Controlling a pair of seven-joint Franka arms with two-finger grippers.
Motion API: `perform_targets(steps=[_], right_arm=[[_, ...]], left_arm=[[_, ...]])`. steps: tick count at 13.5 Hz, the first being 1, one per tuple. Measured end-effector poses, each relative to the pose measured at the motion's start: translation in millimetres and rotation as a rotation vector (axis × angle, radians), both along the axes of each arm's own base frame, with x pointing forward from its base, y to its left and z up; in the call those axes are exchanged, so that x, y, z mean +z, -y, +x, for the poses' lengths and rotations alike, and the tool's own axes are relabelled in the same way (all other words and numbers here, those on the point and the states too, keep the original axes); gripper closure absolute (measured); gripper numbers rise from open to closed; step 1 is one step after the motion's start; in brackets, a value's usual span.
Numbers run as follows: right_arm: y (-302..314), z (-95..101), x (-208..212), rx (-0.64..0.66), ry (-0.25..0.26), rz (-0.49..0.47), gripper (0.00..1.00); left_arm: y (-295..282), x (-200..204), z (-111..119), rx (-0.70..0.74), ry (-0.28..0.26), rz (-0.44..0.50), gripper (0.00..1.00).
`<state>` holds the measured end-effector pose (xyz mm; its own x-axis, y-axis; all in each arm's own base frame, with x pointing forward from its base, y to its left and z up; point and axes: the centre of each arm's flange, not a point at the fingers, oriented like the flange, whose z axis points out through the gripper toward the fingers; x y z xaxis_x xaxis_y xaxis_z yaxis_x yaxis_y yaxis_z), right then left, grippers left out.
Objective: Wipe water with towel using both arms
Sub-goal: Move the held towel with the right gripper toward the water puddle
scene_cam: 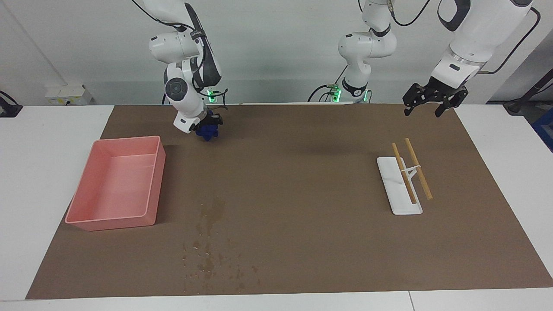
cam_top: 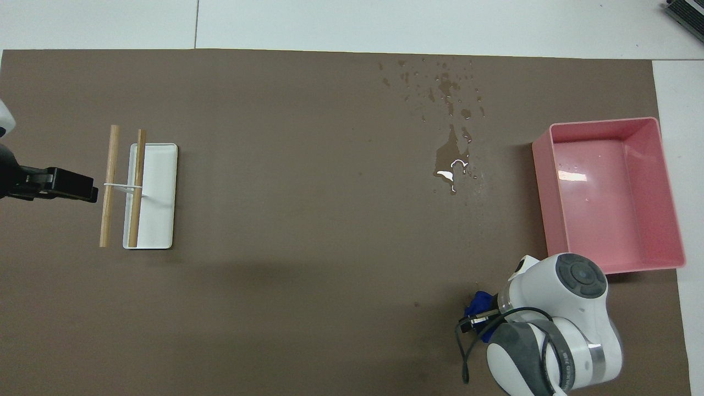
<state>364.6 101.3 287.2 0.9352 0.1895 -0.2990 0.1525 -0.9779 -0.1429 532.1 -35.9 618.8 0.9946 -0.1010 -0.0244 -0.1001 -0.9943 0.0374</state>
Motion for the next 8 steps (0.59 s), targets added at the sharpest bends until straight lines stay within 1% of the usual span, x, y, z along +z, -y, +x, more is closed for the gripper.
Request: perform_targets(steps=[4,6,8], right_arm=[[-1.6,23.2,-0.4,-0.001,0.131,0.013,0.81],[-5.9,44.0,2.4,-0.004,0.166,0.013,0.81],[-12.4,70.7,1.3,-0.004,0.190,0.010,0.81]], left_arm=[[0.0,0.0,0.0,0.000,0.000,0.000,0.00],[0.0,0.0,0.0,0.000,0.000,0.000,0.00],[0.0,0.0,0.0,0.000,0.000,0.000,0.00]])
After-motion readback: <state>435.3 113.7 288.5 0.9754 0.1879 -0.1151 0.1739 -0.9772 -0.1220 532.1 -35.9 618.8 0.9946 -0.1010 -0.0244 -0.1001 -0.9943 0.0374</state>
